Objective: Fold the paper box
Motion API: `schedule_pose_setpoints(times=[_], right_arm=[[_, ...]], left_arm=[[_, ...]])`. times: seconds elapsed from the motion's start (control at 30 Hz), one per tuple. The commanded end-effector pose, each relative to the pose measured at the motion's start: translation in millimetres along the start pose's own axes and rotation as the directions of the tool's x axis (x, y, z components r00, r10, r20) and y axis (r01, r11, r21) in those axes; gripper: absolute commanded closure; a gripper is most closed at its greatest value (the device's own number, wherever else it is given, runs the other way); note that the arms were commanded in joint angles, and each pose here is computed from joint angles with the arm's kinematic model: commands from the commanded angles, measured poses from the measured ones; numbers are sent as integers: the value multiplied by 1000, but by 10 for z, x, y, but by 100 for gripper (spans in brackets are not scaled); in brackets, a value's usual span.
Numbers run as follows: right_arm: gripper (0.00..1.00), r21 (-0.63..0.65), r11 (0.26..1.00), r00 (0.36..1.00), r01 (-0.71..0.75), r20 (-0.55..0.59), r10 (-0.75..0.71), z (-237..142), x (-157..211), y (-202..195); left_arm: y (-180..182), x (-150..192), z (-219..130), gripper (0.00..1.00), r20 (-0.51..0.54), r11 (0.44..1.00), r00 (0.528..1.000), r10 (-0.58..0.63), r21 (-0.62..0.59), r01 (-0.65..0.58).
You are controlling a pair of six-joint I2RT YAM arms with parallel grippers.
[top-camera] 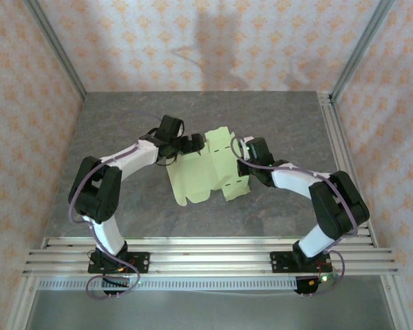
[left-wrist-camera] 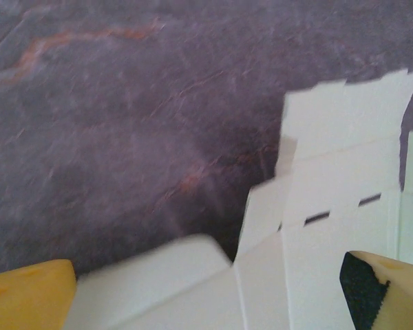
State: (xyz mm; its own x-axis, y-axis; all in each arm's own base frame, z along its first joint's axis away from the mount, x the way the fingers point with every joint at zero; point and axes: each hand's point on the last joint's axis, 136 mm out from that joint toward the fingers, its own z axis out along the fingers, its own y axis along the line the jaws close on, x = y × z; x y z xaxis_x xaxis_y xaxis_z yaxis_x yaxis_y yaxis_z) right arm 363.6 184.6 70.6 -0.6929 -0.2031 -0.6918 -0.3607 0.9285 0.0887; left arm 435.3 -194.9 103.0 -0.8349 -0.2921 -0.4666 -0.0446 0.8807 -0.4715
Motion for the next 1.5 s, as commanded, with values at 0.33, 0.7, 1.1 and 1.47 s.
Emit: schedule_pose_setpoints(times=[0.33, 0.7, 1.1, 1.47], right_arm=[[100, -19, 997, 988, 74, 140, -71, -199, -196, 106], [100, -20, 998, 991, 61, 123, -58, -179, -130, 97], [100, -6, 999, 994, 54, 95, -53, -107, -107, 74], [100, 7, 999, 996, 47, 78, -47, -67, -107, 55]], left_arm=[[-202, -86, 179, 22, -102, 965, 961, 256, 92, -247], [-484, 13, 180, 43, -116, 942, 953, 280, 222, -250], [-697, 184, 122, 44, -155, 914, 922, 353, 267, -305], [-746, 430, 154, 44, -213, 915, 917, 337, 303, -266]])
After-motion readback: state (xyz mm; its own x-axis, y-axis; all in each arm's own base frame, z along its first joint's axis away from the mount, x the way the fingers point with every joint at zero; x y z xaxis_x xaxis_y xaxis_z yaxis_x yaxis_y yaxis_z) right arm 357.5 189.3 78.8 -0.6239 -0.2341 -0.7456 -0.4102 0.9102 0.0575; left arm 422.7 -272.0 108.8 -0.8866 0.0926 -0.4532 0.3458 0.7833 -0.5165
